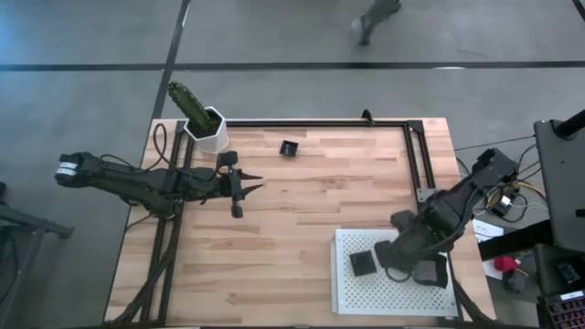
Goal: Pick & Place Mini shaped plates
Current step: Stack the drop-shaped plate on top of the other drop-shaped plates on the shelf
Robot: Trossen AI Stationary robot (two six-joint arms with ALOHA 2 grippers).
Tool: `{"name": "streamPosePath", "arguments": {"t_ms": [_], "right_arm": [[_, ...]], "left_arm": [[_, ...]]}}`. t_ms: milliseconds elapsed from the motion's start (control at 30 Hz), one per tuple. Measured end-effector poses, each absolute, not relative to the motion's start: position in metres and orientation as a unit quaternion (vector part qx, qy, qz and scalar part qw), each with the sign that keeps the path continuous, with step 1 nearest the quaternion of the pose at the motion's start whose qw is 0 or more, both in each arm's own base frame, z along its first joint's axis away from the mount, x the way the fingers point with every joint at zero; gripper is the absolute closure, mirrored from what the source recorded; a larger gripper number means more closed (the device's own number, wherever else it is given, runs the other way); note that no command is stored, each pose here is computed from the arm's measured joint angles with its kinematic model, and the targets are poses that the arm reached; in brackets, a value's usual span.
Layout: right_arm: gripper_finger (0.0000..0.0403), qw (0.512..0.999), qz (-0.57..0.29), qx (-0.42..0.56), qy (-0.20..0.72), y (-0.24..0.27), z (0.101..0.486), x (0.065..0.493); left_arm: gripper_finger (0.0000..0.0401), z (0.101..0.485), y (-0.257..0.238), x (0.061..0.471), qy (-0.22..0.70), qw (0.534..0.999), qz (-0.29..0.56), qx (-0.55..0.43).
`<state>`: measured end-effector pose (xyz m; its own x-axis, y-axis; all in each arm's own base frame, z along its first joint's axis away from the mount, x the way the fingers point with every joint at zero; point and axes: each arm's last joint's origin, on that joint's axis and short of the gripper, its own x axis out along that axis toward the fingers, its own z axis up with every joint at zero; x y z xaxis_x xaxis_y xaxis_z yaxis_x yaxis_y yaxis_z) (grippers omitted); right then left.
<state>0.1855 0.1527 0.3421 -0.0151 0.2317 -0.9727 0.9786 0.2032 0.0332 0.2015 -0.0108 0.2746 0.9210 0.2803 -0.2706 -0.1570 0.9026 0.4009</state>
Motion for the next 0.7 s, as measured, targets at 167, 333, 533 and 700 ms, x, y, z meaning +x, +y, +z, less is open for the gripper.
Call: {"name": "streamPosePath", "arguments": {"t_ms": [167,333,533,700], "right_arm": [[0.0394,0.493,-0.383,0.497,0.603,0.1551,0.3395,0.187],[0.0394,0.498,-0.381,0.49,0.606,0.1556,0.3377,0.1877],[0.0385,0.499,-0.383,0.484,0.608,0.156,0.3337,0.1884],[0.0347,0.5,-0.382,0.484,0.608,0.1562,0.3333,0.1887]], "left_arm": [[0.0318,0.2747,-0.0108,0.2016,0.163,0.962,0.114,0.189],[0.0318,0.2749,-0.0109,0.2016,0.161,0.962,0.114,0.189],[0.0318,0.2749,-0.0109,0.2016,0.162,0.962,0.114,0.189],[0.0318,0.2749,-0.0108,0.2016,0.162,0.962,0.114,0.189]]}}
